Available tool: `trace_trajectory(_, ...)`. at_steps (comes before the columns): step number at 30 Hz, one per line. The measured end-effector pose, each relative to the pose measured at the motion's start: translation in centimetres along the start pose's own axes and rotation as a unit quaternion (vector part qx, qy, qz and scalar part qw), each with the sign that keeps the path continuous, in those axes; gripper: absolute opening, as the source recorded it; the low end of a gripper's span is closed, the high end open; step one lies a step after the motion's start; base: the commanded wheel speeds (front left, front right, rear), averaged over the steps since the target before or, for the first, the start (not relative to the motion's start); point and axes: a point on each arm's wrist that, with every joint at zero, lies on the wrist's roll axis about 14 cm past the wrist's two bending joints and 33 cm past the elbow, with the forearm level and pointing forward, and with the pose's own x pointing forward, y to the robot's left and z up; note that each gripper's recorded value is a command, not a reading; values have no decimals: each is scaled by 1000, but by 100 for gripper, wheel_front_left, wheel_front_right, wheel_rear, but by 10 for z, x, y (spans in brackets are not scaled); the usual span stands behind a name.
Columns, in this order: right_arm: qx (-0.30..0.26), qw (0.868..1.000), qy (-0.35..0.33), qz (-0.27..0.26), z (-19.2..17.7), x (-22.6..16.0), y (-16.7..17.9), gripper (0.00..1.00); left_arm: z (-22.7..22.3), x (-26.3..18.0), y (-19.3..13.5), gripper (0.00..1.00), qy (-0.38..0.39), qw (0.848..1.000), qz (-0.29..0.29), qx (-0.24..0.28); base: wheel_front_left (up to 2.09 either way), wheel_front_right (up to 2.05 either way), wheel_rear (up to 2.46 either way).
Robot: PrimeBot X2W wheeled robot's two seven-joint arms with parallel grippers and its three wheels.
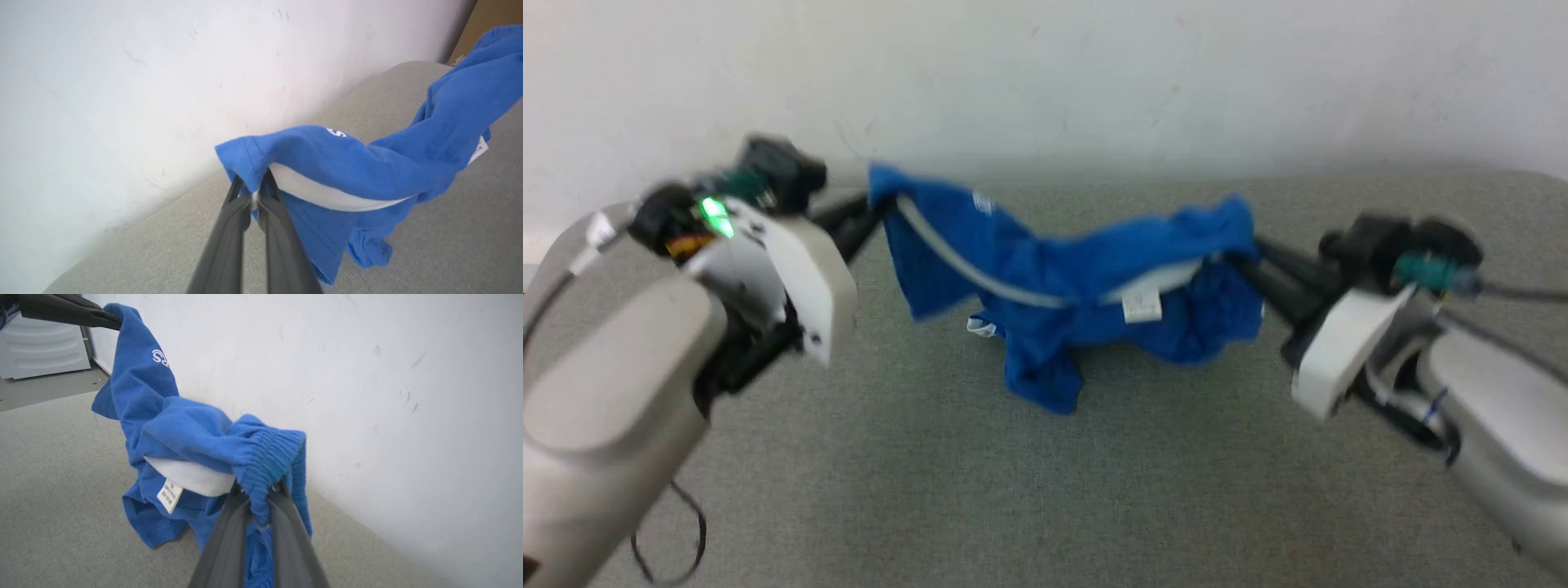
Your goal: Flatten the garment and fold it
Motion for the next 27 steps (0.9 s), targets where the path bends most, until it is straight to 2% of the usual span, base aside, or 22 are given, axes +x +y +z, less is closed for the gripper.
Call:
trace_trajectory(8, -30, 996, -78, -35, 86, 39, -54, 0, 99, 21, 46, 0, -143, 987, 65, 23, 0, 0, 0)
trace_trajectory(18, -66, 980, -156, -100, 164, 88, -148, 0, 187, 71, 103, 0, -294, 947, 125, 15, 0, 0, 0)
trace_trajectory(23, -83, 974, -173, -121, 171, 114, -179, 0, 200, 96, 125, 0, -335, 932, 139, -5, 0, 0, 0)
trace_trajectory(27, -79, 976, -162, -121, 148, 135, -191, 0, 179, 119, 138, 0, -331, 932, 146, -18, 0, 0, 0)
